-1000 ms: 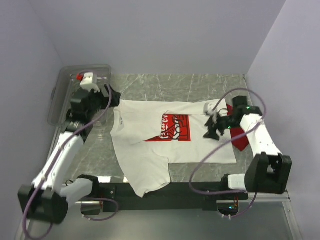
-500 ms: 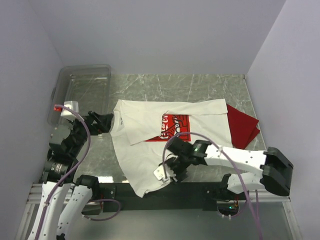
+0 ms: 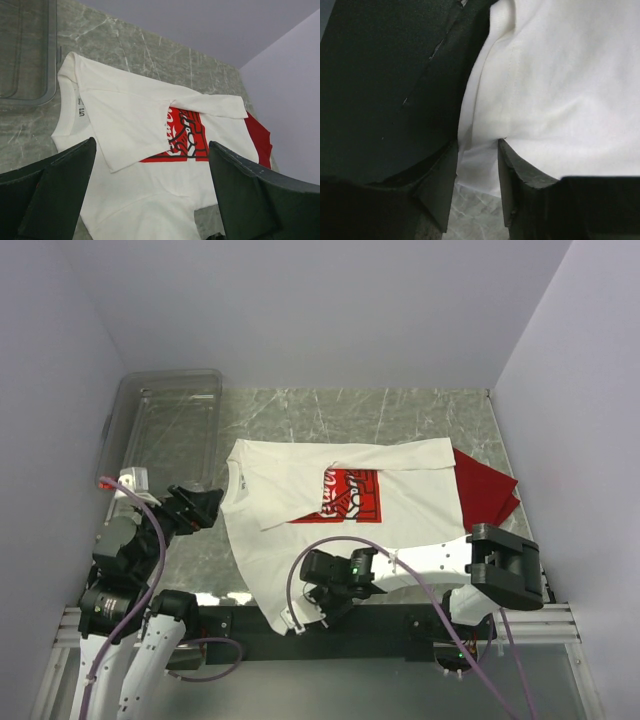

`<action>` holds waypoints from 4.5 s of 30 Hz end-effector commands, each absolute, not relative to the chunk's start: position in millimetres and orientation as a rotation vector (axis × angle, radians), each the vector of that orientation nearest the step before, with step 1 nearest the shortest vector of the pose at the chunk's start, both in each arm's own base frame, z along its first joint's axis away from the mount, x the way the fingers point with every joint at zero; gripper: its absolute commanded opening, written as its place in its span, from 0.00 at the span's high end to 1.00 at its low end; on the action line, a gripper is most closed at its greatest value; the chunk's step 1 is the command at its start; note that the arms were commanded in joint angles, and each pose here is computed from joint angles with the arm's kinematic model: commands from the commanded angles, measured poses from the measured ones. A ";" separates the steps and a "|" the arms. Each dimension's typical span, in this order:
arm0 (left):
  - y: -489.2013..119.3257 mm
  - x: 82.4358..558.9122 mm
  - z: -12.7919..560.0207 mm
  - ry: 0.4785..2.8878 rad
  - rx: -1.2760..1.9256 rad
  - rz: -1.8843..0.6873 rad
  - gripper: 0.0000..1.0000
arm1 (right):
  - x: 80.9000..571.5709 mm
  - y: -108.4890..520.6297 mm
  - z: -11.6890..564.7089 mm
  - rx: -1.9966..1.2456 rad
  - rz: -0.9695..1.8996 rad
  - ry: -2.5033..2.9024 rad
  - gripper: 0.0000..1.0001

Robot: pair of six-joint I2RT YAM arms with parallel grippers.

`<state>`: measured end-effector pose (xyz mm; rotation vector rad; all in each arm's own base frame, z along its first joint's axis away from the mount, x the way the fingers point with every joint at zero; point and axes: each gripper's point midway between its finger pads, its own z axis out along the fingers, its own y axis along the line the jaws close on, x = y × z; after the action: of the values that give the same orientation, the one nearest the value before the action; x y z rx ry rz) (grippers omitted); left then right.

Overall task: Fold and stack the t-shirts
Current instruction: Fold the tshirt

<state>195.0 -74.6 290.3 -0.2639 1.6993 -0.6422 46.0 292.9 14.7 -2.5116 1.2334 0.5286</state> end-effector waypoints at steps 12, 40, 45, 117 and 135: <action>-135.8 174.2 306.5 1.636 0.226 -0.883 0.01 | 105.1 309.9 88.5 -2.102 0.845 1.505 1.00; -281.6 137.8 190.5 1.845 1.101 -0.761 0.10 | 250.3 281.2 73.5 -1.080 1.377 2.323 0.96; -305.0 128.8 143.6 1.935 1.127 -0.550 0.17 | 251.9 279.6 69.8 -1.056 1.396 2.353 0.91; -224.1 205.4 214.2 1.900 0.533 -0.541 0.99 | 182.8 16.4 46.9 -1.791 0.144 2.010 0.29; -204.4 202.1 223.8 1.838 0.503 -0.523 0.99 | 154.0 -31.2 24.0 -1.793 -0.050 2.251 0.41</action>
<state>198.2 -208.1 216.5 0.5141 1.8753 -0.5391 158.3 -19.7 28.0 -1.7944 2.1995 0.0051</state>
